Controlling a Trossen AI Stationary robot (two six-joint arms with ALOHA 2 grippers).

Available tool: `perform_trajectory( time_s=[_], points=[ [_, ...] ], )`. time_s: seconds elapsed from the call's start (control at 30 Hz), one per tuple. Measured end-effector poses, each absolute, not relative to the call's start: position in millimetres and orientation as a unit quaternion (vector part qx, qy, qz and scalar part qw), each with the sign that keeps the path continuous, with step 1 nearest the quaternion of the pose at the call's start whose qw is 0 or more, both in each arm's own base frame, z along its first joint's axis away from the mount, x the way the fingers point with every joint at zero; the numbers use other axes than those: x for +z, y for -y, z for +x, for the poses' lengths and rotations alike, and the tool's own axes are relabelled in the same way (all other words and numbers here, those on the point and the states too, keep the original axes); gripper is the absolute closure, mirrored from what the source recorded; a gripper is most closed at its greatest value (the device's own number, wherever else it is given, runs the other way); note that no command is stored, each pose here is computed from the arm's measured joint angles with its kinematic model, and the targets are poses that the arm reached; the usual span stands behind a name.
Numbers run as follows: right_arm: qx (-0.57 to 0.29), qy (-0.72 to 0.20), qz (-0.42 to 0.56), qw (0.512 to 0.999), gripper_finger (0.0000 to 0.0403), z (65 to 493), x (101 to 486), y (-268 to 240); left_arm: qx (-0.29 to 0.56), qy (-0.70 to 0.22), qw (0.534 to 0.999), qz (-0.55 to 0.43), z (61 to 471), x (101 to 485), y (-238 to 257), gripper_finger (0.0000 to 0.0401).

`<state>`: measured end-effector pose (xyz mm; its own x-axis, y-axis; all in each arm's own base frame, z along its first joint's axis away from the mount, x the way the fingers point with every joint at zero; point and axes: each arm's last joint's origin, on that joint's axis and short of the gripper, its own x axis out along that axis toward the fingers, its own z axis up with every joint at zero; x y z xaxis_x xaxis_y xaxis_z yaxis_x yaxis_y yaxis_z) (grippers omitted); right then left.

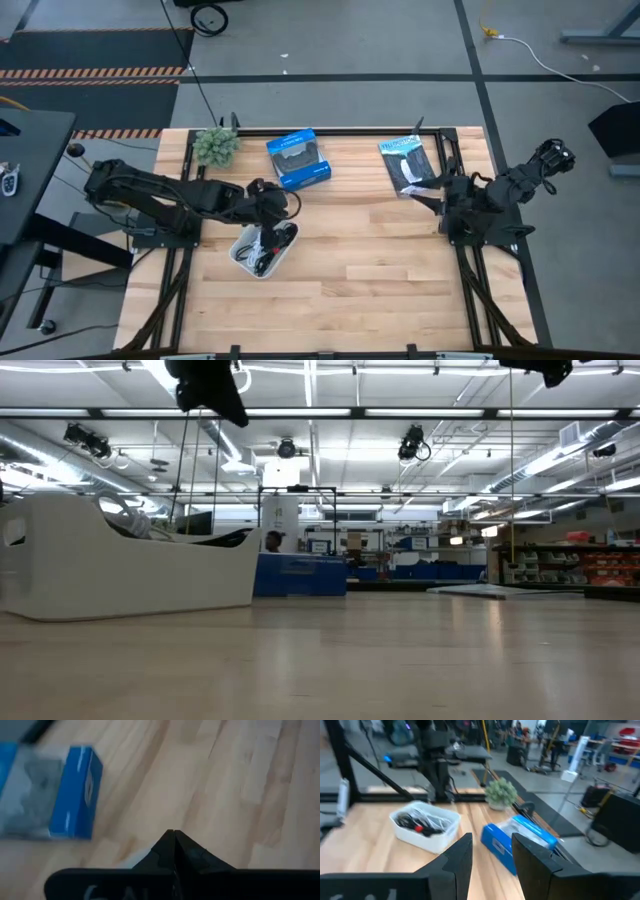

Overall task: Pick and place USB-C Cables
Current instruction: Return to home position

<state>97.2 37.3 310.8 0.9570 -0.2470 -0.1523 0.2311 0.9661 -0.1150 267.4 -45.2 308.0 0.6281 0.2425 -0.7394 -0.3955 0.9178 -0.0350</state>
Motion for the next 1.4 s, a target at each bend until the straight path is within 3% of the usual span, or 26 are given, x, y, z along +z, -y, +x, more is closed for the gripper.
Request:
perform_trajectory(
  time_s=[0.17, 0.5, 0.87, 1.07, 1.23, 1.4],
  points=[
    [-0.091, -0.044, -0.019, 0.995, 0.026, 90.2, 297.1, -34.2, 0.151, -0.365, 0.918, -0.033, 276.3, 309.7, 46.4, 0.0393],
    [-0.081, 0.026, 0.027, 0.996, 0.026, 92.6, 255.7, -36.2, 0.118, -0.311, 0.941, 0.07, 285.9, 263.6, 35.5, 0.0392],
    [-0.084, 0.098, 0.011, 0.992, 0.0285, 100.4, 216.5, -33.3, 0.094, -0.216, 0.961, 0.146, 273.7, 269.3, -7.1, 0.0391],
    [-0.107, 0.127, 0.009, 0.986, 0.0325, 104.4, 205.5, -21.3, 0.137, -0.168, 0.968, 0.126, 247.7, 267.3, -28.3, 0.0391],
    [-0.078, 0.16, 0.0, 0.984, 0.0364, 105.6, 201.2, -13.2, 0.154, -0.121, 0.977, 0.086, 216.8, 258.9, -28.2, 0.0395],
    [-0.124, 0.166, 0.019, 0.978, 0.0395, 105.8, 200.8, -4.9, 0.159, -0.076, 0.984, 0.036, 193.9, 249.4, -22.9, 0.0395]
  ],
)
